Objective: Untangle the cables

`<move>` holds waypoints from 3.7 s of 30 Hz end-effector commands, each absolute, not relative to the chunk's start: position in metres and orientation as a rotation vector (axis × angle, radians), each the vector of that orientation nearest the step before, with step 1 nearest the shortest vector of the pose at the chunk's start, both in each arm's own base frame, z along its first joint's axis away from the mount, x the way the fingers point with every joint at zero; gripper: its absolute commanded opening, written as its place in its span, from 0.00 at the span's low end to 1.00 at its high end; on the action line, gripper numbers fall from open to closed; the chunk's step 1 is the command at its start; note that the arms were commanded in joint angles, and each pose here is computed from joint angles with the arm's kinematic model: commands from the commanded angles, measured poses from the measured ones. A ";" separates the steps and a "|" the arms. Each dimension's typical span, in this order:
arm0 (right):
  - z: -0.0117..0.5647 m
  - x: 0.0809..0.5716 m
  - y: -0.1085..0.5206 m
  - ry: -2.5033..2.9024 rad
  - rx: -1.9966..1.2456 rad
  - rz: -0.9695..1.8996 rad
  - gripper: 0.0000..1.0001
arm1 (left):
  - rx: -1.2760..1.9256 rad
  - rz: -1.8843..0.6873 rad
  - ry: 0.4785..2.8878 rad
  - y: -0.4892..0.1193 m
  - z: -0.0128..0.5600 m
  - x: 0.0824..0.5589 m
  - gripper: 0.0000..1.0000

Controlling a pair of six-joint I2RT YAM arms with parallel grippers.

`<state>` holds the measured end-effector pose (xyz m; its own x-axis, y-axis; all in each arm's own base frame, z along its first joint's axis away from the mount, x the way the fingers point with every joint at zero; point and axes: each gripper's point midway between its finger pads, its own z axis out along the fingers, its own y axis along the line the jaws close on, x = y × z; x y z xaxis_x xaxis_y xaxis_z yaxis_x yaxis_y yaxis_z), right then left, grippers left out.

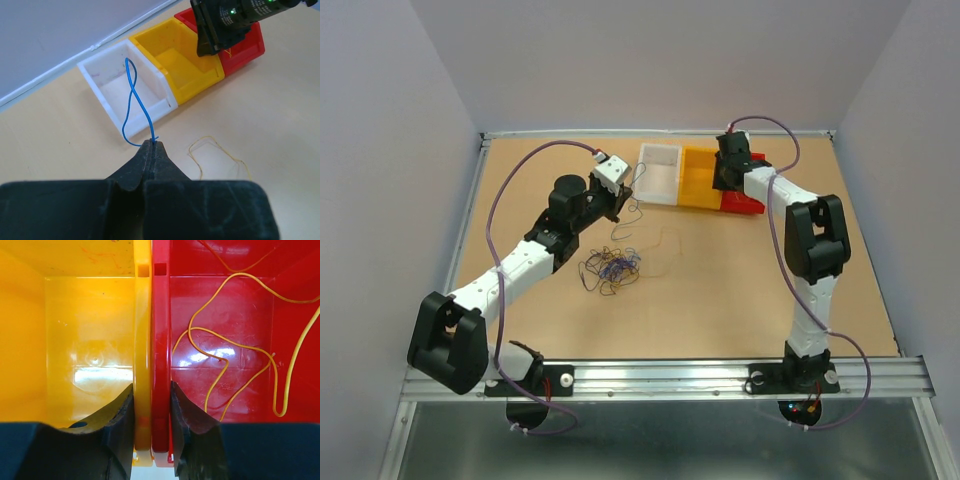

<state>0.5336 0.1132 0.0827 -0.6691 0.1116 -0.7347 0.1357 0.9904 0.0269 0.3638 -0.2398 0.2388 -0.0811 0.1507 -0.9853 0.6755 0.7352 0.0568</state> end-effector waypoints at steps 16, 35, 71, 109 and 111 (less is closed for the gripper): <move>0.189 0.453 0.189 2.003 -0.347 0.521 0.72 | 0.772 -0.552 1.463 -0.252 0.311 0.342 0.00; 0.237 0.384 0.333 1.376 -0.881 0.885 0.77 | 0.800 -0.609 1.419 -0.266 0.413 0.343 0.00; 0.263 0.367 0.335 1.305 -0.849 0.923 0.62 | 0.778 -0.625 1.381 -0.268 0.444 0.342 0.00; 0.254 0.343 0.170 1.974 -0.146 0.242 0.01 | 0.731 -0.602 1.506 -0.273 0.375 0.367 0.00; 0.265 0.337 0.155 1.945 -0.076 0.212 0.01 | 0.731 -0.605 1.509 -0.274 0.371 0.369 0.00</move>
